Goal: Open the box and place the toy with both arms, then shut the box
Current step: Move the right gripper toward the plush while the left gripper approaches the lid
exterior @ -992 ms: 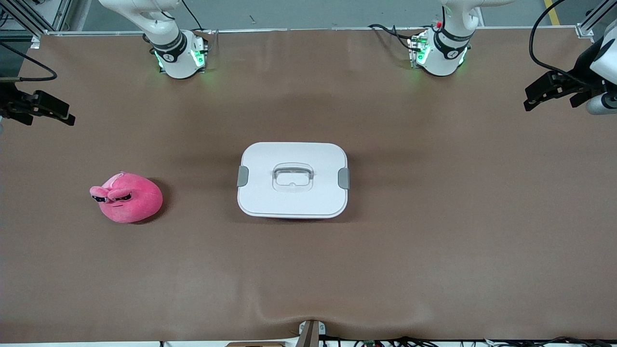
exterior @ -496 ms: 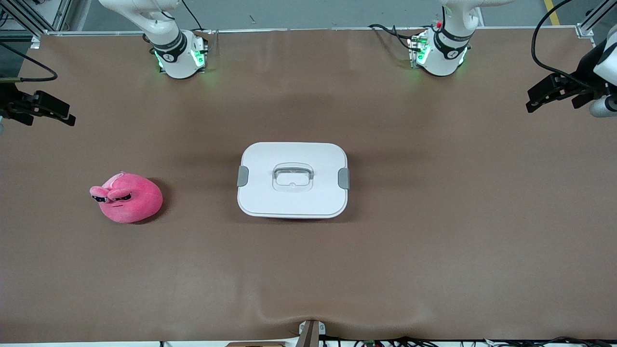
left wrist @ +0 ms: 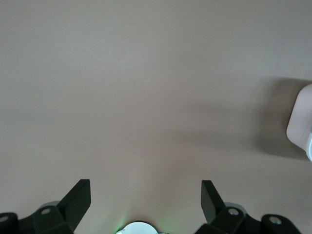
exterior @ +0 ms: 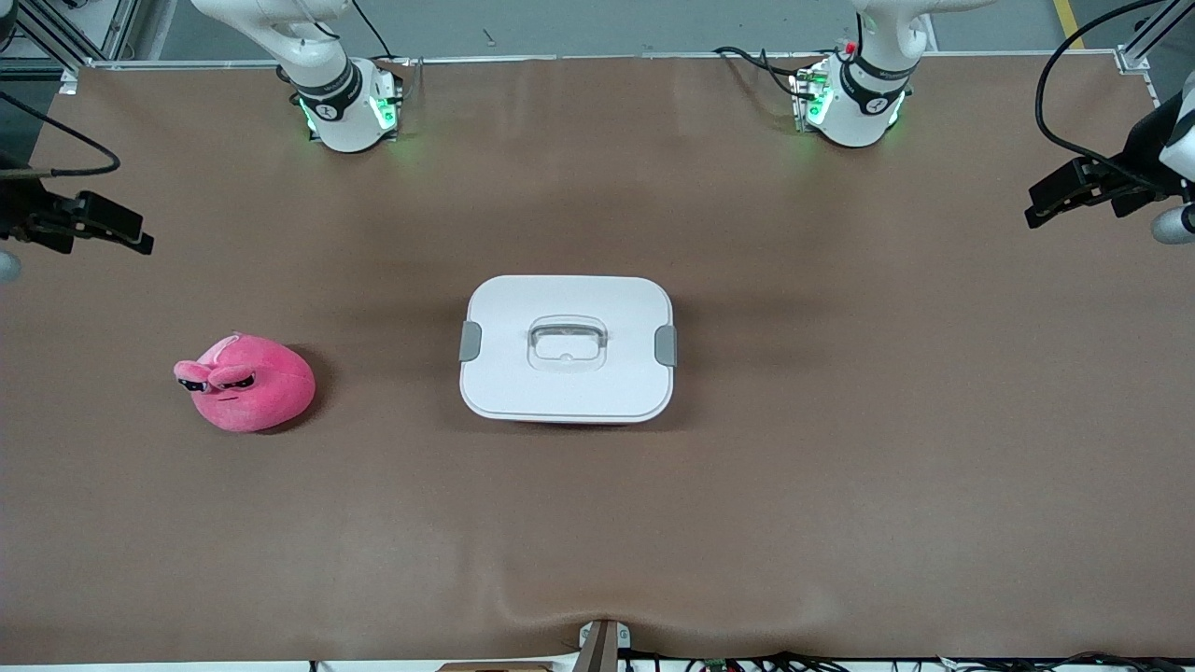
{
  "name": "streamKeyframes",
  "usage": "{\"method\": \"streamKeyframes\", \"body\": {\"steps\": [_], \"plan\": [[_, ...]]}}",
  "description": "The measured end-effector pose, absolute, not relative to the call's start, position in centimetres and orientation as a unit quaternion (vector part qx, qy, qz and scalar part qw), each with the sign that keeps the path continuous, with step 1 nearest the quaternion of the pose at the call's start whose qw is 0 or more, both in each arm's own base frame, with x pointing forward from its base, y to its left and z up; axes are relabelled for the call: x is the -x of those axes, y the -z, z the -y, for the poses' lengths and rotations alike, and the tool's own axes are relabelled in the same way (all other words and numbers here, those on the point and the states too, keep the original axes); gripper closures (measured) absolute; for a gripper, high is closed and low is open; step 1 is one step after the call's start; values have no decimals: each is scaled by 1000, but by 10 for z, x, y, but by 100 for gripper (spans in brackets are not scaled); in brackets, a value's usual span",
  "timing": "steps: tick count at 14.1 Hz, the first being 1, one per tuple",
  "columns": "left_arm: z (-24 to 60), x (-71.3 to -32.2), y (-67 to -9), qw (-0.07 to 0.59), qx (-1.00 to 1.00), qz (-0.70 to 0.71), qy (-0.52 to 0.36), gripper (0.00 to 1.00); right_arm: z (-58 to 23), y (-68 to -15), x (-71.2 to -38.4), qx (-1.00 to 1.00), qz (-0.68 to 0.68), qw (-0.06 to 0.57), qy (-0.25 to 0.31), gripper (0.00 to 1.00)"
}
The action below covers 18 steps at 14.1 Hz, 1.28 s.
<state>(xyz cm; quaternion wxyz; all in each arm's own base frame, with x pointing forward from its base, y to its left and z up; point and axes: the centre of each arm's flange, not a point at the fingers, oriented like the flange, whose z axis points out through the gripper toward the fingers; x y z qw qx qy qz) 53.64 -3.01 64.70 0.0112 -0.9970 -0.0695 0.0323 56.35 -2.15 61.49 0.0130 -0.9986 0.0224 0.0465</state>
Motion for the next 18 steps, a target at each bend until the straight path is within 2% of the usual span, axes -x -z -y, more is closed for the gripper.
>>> {"method": "streamKeyframes", "body": {"steps": [5,12,18], "plan": [[30,-548,-629,13,993,108,-45,0,46,-542,-609,998,-40,2,-57,0],[32,-582,-588,-8,988,143,-59,0,44,-541,-612,998,-39,2,-57,0],[60,-598,-574,-12,973,225,-43,0,20,-518,-620,997,-19,2,-76,0]]}}
